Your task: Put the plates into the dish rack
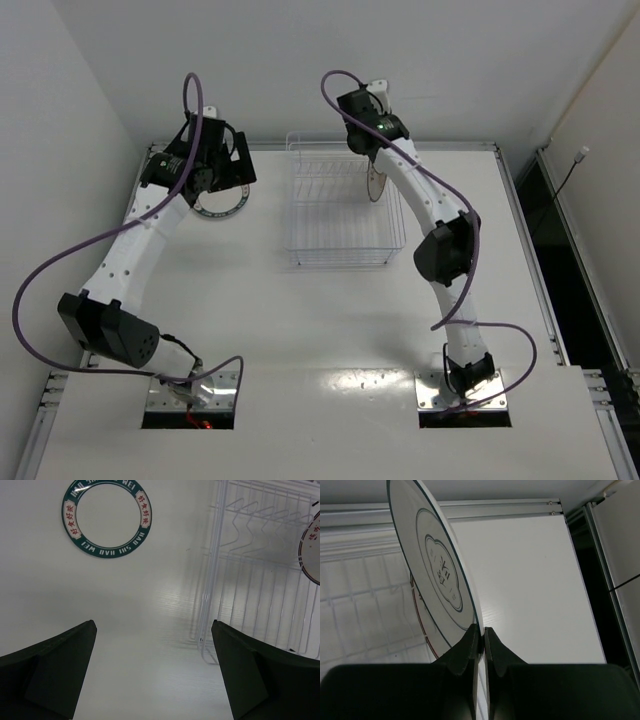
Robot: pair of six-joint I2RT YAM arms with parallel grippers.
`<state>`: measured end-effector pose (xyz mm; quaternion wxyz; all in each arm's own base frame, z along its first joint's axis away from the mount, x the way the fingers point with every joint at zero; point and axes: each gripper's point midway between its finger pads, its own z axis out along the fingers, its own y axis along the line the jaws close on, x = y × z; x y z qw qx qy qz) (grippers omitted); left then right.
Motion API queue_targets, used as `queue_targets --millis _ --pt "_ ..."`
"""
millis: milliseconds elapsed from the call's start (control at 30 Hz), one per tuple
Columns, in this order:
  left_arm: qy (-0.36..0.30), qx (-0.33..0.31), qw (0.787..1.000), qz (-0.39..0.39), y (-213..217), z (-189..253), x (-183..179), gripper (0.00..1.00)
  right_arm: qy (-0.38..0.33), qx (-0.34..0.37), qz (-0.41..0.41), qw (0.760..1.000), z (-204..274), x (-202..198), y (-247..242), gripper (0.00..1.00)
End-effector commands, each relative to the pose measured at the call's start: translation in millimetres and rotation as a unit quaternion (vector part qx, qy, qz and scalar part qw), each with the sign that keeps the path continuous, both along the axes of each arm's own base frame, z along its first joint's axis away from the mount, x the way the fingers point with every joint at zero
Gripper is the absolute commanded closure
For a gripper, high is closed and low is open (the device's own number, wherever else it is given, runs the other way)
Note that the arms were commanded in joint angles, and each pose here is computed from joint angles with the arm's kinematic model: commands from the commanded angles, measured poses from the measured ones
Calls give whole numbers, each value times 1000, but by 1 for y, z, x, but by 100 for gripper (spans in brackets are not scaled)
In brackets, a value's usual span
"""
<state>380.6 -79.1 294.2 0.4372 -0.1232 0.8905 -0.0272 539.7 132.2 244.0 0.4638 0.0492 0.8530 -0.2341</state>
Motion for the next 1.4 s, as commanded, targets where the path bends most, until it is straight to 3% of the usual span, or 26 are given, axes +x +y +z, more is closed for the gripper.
queue_targets --millis 0,500,533,567,633,733,900,1000,1033,1100,1167,1267,1367 --pt "-36 -3 999 -4 -2 26 4 0 -42 -3 -21 999 13 14 -4 100" --pt "-30 15 999 -3 2 14 4 0 117 103 23 988 -117 -5 41 100" --pt "-30 15 999 -3 2 14 4 0 125 108 28 986 -119 -8 43 99" --pt "-30 15 999 -3 2 14 4 0 133 119 28 984 -122 -9 41 83" --pt "-30 11 999 -1 2 11 5 0 123 127 33 984 -101 -13 41 61" --pt "-24 9 1000 2 1 0 7 0 107 134 40 984 -72 -25 40 49" --pt "-5 -9 999 31 -1 -18 10 0 42 169 84 981 29 -73 35 44" --pt "8 -23 998 52 -3 -31 16 0 46 244 191 950 58 -108 72 39" --pt "15 -20 998 59 -3 -37 22 0 27 279 231 932 89 -132 82 39" --pt "26 -10 997 73 -1 -52 31 0 29 312 283 906 108 -171 89 38" --pt "16 0 998 67 -2 -58 43 0 48 328 297 896 104 -198 85 38" --pt "-23 29 996 85 5 -61 70 0 33 335 299 893 116 -240 61 38" --pt "-5 112 992 54 4 -97 95 0 -4 345 290 893 129 -272 34 38"
